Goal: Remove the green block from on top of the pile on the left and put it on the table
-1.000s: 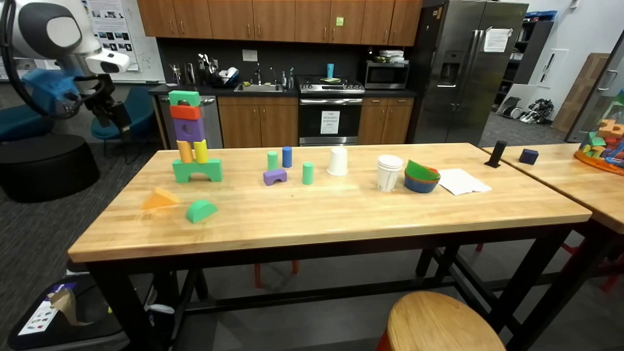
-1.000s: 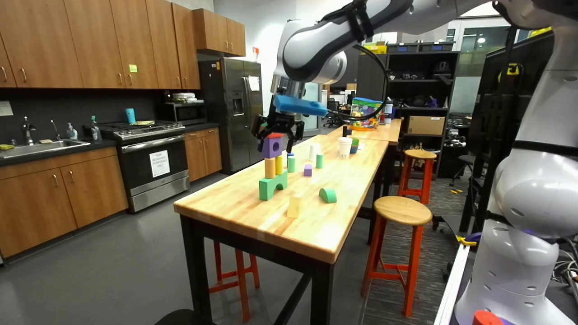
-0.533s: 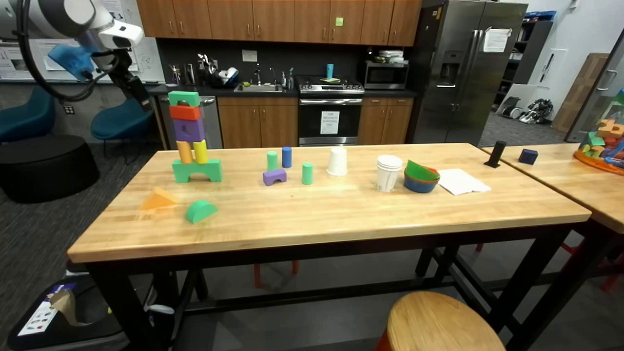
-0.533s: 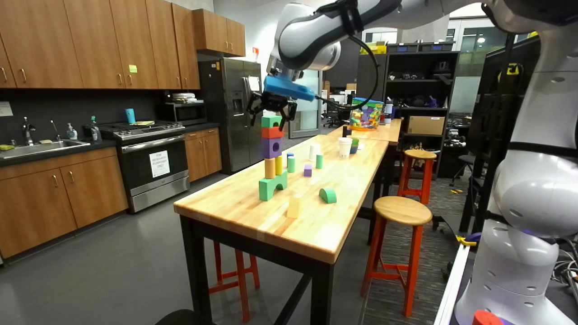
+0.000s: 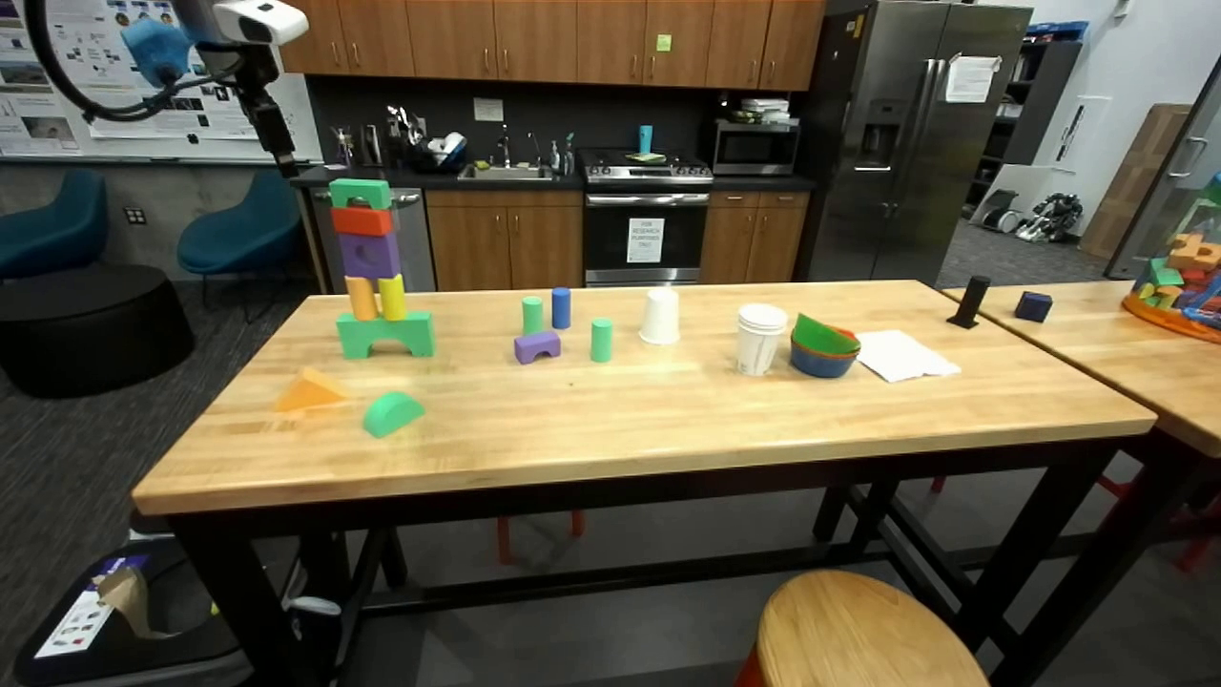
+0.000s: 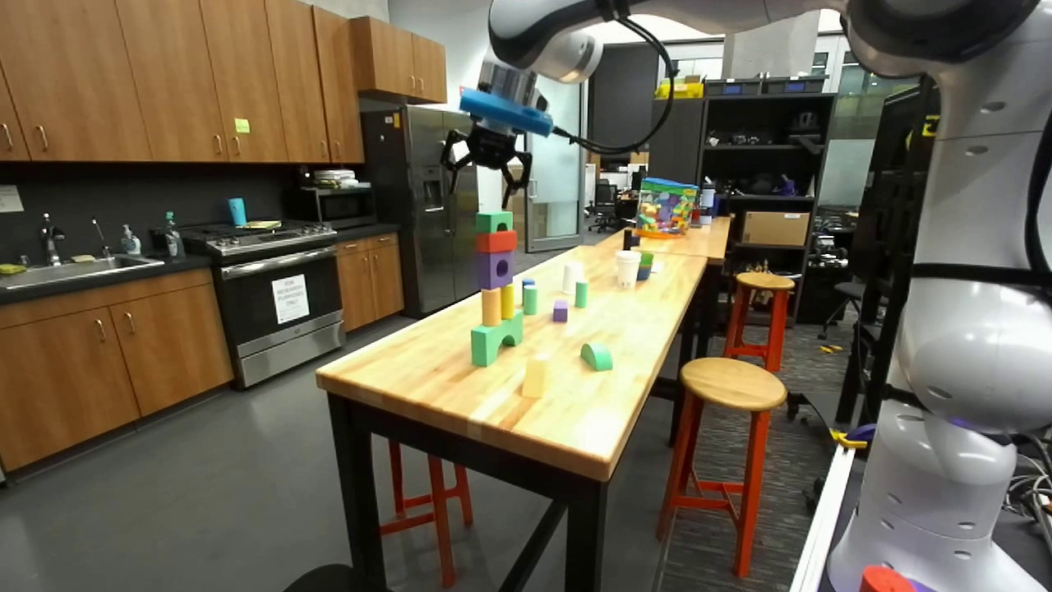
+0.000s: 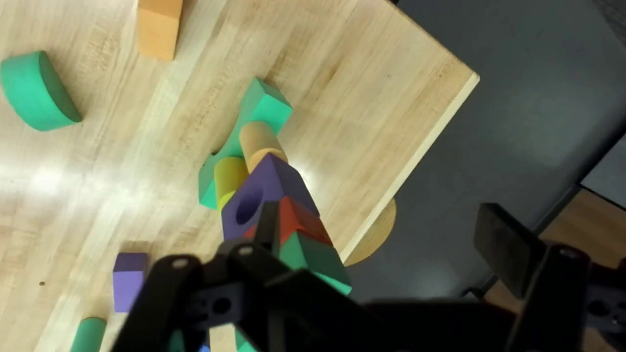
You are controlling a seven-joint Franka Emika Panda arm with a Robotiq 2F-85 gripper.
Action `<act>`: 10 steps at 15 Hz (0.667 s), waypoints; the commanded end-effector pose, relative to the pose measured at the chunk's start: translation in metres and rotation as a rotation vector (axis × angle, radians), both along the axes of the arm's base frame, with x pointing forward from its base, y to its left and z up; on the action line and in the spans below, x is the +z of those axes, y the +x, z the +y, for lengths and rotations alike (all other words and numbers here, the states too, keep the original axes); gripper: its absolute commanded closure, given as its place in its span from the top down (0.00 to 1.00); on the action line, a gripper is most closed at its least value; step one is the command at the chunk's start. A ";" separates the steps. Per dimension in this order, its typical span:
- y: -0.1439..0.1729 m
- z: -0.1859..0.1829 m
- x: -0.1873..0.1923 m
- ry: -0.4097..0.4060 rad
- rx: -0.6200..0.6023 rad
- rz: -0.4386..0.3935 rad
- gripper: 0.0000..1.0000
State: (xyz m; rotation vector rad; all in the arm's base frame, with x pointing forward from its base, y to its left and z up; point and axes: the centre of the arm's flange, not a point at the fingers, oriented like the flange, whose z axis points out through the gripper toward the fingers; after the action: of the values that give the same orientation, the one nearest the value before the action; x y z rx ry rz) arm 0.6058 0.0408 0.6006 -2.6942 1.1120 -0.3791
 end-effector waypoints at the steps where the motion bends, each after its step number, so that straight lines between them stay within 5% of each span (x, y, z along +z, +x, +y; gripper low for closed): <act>1: 0.032 -0.010 0.024 0.040 -0.083 0.066 1.00; 10: 0.051 -0.042 0.010 0.025 -0.207 0.126 1.00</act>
State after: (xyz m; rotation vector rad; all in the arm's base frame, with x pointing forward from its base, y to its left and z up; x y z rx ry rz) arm 0.6440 0.0076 0.6102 -2.6375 1.3517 -0.2368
